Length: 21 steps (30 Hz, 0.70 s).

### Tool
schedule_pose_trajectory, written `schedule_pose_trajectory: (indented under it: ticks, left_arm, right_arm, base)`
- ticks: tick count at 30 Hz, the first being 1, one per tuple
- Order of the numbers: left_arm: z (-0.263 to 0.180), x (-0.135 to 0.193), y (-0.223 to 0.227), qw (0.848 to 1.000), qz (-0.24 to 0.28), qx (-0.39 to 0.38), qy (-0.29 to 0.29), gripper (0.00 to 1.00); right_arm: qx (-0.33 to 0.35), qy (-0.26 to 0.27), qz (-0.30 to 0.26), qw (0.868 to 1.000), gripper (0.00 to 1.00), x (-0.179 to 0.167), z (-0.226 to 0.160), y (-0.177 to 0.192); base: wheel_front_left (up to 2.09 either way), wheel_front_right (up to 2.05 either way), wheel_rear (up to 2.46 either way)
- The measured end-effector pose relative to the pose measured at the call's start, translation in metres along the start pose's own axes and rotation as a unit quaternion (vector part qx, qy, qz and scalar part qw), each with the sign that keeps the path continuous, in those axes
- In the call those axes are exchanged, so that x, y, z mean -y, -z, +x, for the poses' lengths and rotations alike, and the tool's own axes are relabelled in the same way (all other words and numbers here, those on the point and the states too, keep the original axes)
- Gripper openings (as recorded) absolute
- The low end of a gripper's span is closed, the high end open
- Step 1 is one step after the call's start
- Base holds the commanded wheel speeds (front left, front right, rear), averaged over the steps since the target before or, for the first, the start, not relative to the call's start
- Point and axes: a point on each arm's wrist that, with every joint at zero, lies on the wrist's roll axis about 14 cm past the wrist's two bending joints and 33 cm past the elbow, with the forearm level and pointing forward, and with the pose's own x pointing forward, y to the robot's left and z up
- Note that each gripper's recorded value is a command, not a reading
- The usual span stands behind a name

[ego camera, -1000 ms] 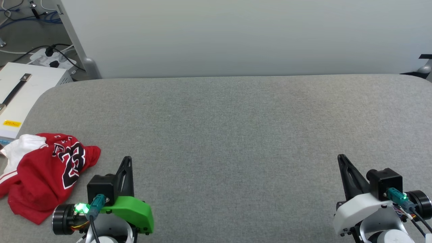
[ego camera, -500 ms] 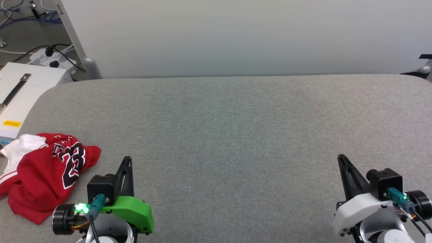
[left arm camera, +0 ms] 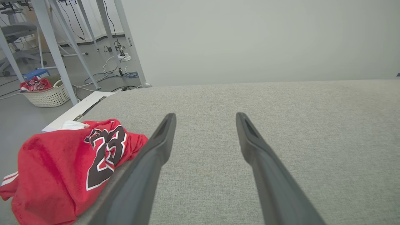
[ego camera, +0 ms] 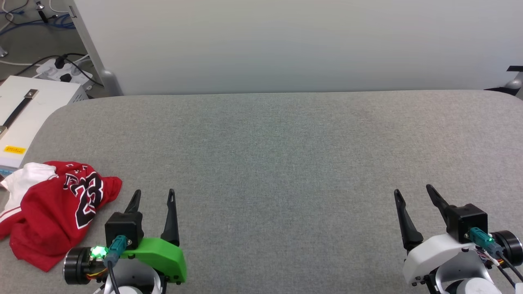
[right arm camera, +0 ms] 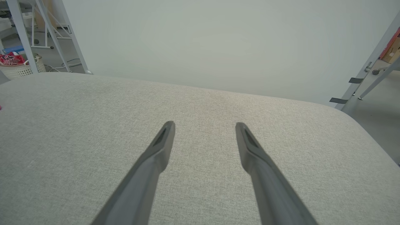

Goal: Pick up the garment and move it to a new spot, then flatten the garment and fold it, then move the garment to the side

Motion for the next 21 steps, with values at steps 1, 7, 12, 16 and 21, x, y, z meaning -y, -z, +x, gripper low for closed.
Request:
schedule_pose_trajectory:
  ticks: [1, 7, 12, 16, 21]
  left_arm:
    - [0.0, 0.0001, -0.0002, 1.0, -0.001, 0.001, 0.0, 1.0]
    - [0.0, 0.0022, -0.003, 1.0, -0.009, 0.009, 0.005, 1.0]
    - [0.0003, 0.004, -0.004, 1.0, -0.015, 0.014, 0.009, 1.0]
    - [0.0006, 0.0058, -0.0048, 1.0, -0.018, 0.017, 0.012, 1.0]
    - [0.001, 0.0082, -0.0045, 0.999, -0.027, 0.019, 0.017, 1.0]
  right_arm:
    - [0.0, 0.0, 0.001, 1.0, 1.0, 0.0, 0.0, 0.0001]
    - [0.005, 0.001, 0.01, 1.0, 1.0, 0.0006, -0.0006, -0.001]
    - [0.012, 0.003, 0.018, 1.0, 1.0, 0.0019, -0.0009, -0.0028]
    - [0.018, 0.005, 0.023, 1.0, 1.0, 0.0031, -0.0011, -0.0043]
    - [0.027, 0.009, 0.032, 0.999, 1.0, 0.0057, -0.0015, -0.0078]
  base:
    - [0.0, 0.0, 0.0]
    - [0.0, 0.0, 0.0]
    - [0.0, 0.0, 0.0]
    - [0.0, 0.0, 0.0]
    - [0.0, 0.0, 0.0]
